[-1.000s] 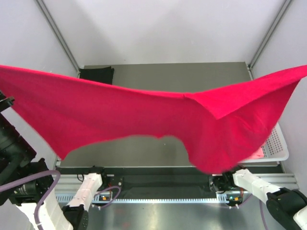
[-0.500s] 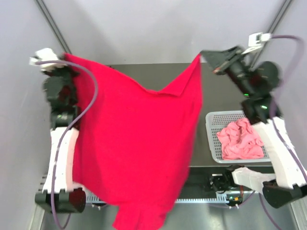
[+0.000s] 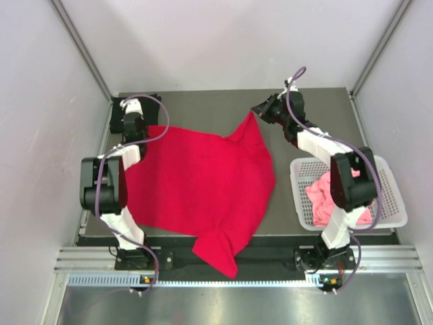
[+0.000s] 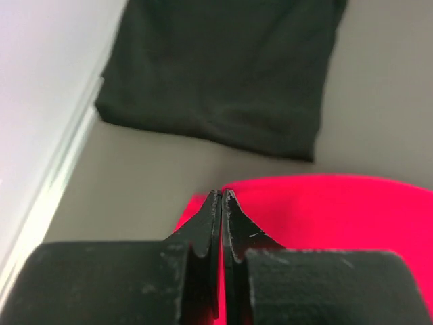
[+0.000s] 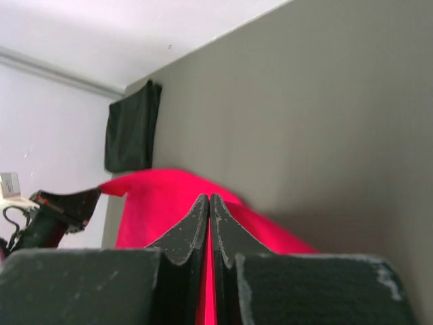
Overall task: Fold and stack the t-shirts
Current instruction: Flatten the tshirt out
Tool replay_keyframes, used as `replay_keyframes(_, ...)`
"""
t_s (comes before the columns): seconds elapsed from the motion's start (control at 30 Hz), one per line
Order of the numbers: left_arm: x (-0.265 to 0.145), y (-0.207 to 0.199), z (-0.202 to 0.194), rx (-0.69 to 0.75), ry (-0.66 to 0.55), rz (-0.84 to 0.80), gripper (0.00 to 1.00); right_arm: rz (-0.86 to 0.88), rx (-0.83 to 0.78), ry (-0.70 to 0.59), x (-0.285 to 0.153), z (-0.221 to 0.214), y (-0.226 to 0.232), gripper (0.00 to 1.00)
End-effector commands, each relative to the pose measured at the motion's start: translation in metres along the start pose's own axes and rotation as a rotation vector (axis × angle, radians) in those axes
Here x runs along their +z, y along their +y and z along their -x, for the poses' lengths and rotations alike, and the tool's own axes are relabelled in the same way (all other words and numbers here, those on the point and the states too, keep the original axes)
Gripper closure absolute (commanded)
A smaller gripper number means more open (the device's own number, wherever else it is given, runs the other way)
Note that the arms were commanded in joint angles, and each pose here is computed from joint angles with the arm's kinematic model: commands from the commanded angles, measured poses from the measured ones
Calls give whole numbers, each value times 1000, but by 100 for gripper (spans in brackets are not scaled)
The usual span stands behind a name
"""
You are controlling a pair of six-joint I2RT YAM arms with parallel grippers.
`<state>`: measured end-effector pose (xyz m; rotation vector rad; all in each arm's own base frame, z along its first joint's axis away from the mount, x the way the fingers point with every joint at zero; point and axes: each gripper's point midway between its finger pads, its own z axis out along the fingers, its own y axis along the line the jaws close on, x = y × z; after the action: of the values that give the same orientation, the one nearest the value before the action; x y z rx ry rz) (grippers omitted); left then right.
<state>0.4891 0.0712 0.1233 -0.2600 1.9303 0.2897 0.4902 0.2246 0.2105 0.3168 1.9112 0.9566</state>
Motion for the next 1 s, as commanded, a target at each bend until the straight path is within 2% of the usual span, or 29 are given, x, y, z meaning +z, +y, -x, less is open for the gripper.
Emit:
replay_keyframes(0.0, 31, 11, 72, -110, -203, 20, 100, 141, -62, -130, 30, 54, 35, 100)
replay_keyframes(0.03, 45, 11, 54, -112, -149, 14, 100, 152, -62, -142, 35, 66, 40, 100)
replay_keyframes(0.07, 52, 9, 69, -114, -169, 10, 100, 156, -57, -139, 42, 68, 40, 100)
replay_keyframes(0.1, 57, 7, 69, -109, -162, 5, 100, 141, -38, -119, 55, 62, 27, 100)
replay_keyframes(0.13, 64, 6, 62, -109, -146, 7, 100, 170, -40, -124, 58, 71, 36, 100)
replay_keyframes(0.27, 67, 6, 78, -132, -173, 12, 100, 174, -53, -94, 70, 72, 38, 100)
replay_keyframes(0.37, 61, 8, 85, -146, -177, 17, 100, 186, -62, -104, 65, 78, 44, 100)
replay_keyframes(0.5, 39, 13, 106, -170, -207, 15, 100, 236, -100, -118, 35, 93, 75, 100)
replay_keyframes(0.57, 16, 18, 127, -191, -249, 14, 100, 249, -118, -130, 16, 100, 89, 100)
replay_keyframes(0.67, -28, 26, 162, -240, -328, 0, 100, 289, -159, -167, -33, 115, 123, 100)
replay_keyframes(0.7, -41, 28, 173, -254, -353, -10, 100, 324, -190, -195, -62, 124, 144, 100)
replay_keyframes(0.73, -71, 33, 195, -285, -409, -24, 100, 323, -197, -187, -76, 123, 150, 100)
replay_keyframes(0.77, -88, 36, 207, -302, -442, -31, 100, 366, -233, -232, -113, 134, 175, 100)
replay_keyframes(0.8, -105, 39, 219, -315, -473, -40, 100, 373, -245, -237, -128, 132, 181, 100)
replay_keyframes(0.83, -141, 46, 241, -339, -540, -56, 100, 388, -265, -248, -146, 133, 192, 100)
replay_keyframes(0.9, -179, 52, 262, -359, -607, -76, 100, 422, -311, -269, -199, 132, 215, 100)
replay_keyframes(0.93, -218, 60, 282, -374, -675, -90, 100, 437, -322, -274, -218, 131, 224, 100)
replay_keyframes(0.97, -238, 64, 291, -380, -710, -97, 100, 458, -342, -294, -254, 129, 236, 100)
